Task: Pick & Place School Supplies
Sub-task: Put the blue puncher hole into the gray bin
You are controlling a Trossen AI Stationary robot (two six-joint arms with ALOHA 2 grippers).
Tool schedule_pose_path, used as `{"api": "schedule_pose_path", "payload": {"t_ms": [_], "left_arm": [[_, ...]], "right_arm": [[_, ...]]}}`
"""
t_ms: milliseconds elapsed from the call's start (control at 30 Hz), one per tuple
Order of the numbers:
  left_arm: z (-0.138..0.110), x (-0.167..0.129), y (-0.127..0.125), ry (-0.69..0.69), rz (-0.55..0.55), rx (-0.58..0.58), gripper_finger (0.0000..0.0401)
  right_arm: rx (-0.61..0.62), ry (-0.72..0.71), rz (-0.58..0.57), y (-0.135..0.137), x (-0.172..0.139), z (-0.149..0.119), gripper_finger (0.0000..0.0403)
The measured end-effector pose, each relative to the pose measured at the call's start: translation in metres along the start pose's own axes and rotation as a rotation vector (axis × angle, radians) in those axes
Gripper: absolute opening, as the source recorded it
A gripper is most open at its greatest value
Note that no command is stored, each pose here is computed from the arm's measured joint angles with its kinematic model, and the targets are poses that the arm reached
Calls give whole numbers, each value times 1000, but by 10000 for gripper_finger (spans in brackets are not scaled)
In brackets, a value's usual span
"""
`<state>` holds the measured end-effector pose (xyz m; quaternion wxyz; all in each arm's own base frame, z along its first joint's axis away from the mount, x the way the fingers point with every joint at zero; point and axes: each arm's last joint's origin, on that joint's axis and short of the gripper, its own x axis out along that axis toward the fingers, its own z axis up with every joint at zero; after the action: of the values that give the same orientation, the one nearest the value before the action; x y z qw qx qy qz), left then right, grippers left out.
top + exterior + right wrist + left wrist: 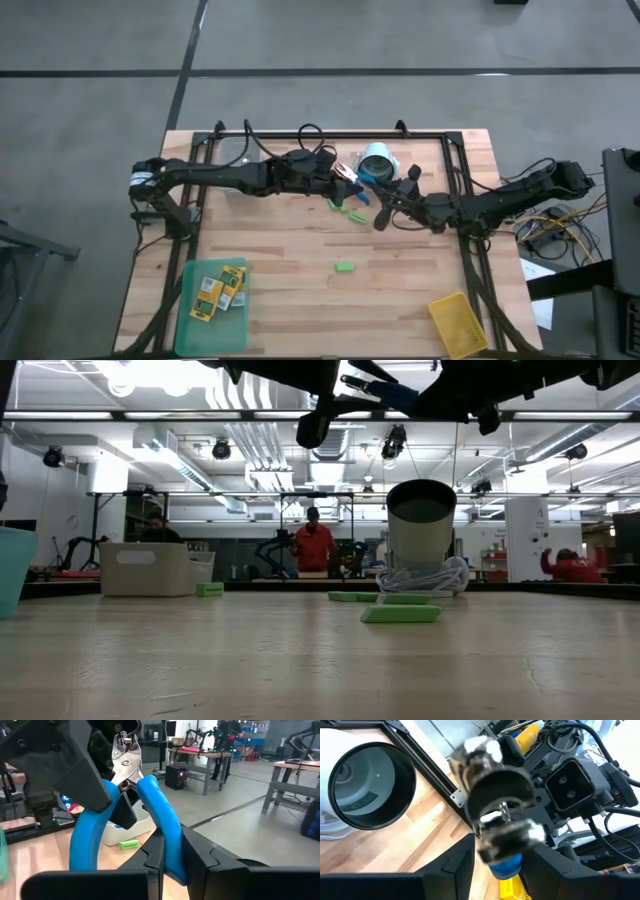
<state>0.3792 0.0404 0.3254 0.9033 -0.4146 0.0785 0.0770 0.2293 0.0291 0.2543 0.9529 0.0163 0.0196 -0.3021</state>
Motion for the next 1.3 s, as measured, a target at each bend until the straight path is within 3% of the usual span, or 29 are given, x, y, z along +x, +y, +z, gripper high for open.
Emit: {"api": "schedule_pose_path", "payload": {"t_ms": [233,567,833,1300], "left_arm": [[1,0,0,-5,-1,21,149],[1,0,-1,-6,-2,19,98],[1,0,0,-6,-2,16,92],[0,0,2,-1,20,14,90]], "right_arm": [[2,-7,3,0,0,1,36],[1,-7,-9,-1,1,1,36],[-25,-11,-28,-1,1,1,37],[-80,-14,-39,-2,0,2,98]]}}
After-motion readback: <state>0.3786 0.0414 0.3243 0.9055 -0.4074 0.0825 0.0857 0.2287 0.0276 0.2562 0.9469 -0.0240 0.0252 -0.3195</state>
